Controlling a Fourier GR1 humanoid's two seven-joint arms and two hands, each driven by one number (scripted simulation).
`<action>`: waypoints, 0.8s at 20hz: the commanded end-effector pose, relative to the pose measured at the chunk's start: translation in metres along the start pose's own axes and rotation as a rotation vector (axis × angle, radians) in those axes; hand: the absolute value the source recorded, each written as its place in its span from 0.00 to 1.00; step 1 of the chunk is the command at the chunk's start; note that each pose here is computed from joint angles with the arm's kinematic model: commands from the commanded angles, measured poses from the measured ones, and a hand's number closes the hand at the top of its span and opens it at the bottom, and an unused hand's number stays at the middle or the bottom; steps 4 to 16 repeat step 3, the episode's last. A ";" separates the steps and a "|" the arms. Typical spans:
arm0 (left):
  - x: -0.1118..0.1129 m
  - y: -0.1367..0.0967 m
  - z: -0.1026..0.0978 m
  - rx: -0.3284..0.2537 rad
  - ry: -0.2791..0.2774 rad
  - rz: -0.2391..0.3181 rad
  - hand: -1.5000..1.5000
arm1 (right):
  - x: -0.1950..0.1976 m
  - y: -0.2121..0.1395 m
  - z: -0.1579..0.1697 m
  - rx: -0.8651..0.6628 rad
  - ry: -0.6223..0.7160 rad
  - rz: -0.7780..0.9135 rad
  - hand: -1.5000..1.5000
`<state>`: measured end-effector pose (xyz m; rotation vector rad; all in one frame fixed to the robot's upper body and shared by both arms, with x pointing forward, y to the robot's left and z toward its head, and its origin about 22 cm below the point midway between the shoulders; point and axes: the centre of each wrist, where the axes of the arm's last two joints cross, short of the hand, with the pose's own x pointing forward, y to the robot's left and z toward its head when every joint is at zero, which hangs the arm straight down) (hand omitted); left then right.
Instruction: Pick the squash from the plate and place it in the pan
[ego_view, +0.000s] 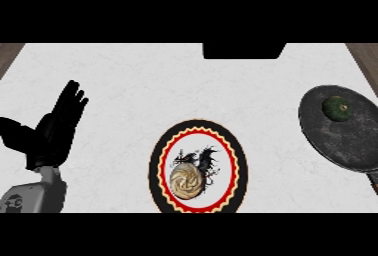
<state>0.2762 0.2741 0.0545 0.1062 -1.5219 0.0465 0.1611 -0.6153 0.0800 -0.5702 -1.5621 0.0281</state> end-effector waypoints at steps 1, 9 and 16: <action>0.005 -0.013 -0.003 -0.013 0.001 0.008 0.50 | -0.006 -0.010 0.017 0.088 -0.106 -0.073 0.00; 0.003 0.001 0.011 0.001 -0.004 -0.002 0.50 | 0.004 -0.029 0.025 0.093 -0.092 -0.059 0.00; 0.003 0.001 0.011 0.001 -0.004 -0.002 0.50 | 0.004 -0.029 0.025 0.093 -0.092 -0.059 0.00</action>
